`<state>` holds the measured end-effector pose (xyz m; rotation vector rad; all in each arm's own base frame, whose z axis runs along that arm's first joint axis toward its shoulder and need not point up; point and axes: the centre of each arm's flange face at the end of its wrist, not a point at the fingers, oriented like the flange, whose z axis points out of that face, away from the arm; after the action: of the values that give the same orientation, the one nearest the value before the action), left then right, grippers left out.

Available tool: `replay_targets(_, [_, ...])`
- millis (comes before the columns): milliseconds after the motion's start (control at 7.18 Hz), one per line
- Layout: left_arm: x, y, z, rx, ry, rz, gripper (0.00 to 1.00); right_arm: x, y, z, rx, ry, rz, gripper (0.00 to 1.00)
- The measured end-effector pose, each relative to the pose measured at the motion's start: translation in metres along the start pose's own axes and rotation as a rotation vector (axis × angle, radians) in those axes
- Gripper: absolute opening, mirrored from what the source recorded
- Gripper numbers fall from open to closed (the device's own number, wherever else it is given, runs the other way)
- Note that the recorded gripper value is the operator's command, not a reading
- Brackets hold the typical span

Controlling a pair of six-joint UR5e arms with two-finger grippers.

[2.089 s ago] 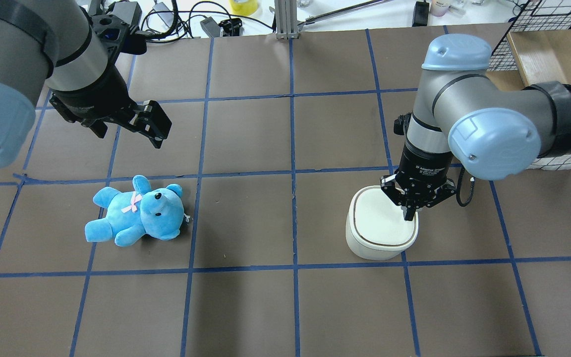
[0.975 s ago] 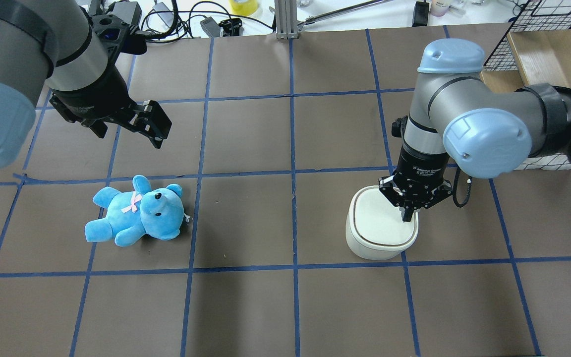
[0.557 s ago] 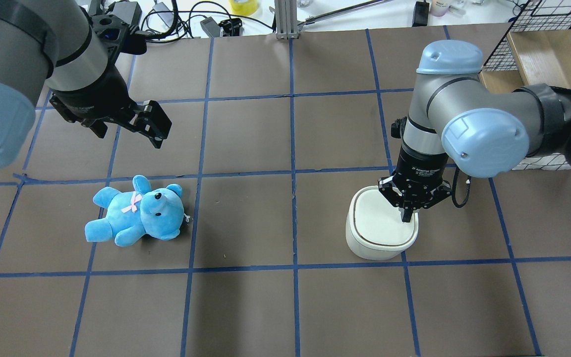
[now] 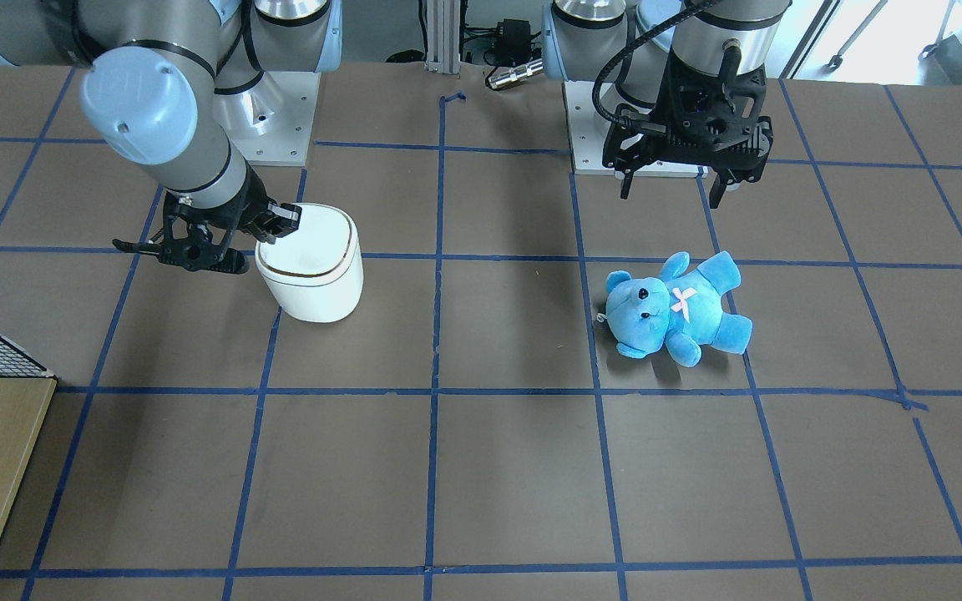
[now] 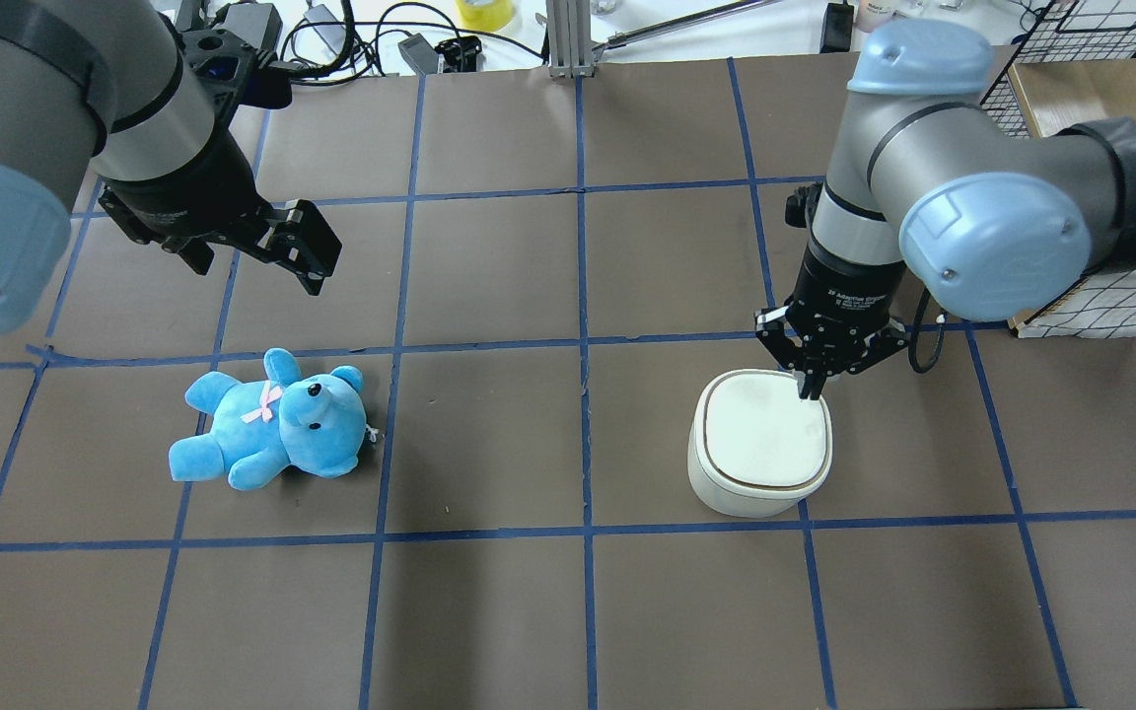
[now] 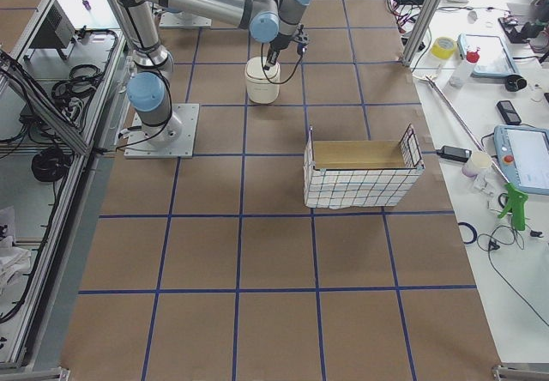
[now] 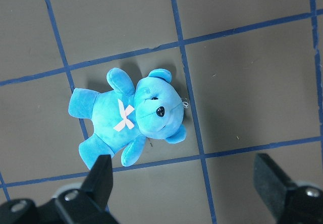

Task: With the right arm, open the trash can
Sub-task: 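Lift the right gripper off the lid so it springs open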

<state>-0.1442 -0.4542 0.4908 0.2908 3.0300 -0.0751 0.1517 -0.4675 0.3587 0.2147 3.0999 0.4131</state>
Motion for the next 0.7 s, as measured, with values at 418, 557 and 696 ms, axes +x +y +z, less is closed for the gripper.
replay_targets(418, [0.0, 0.0, 0.0, 0.0, 0.0, 0.0, 1.0, 0.002, 0.014, -0.101, 0.173, -0.023, 0.003, 1.0])
replay_targets(557, [0.0, 0.0, 0.0, 0.0, 0.0, 0.0, 1.0, 0.004, 0.026, -0.128, 0.224, -0.028, 0.003, 1.0])
replay_targets(696, [0.0, 0.0, 0.0, 0.0, 0.0, 0.0, 1.0, 0.006, 0.036, -0.146, 0.258, -0.032, 0.003, 1.0])
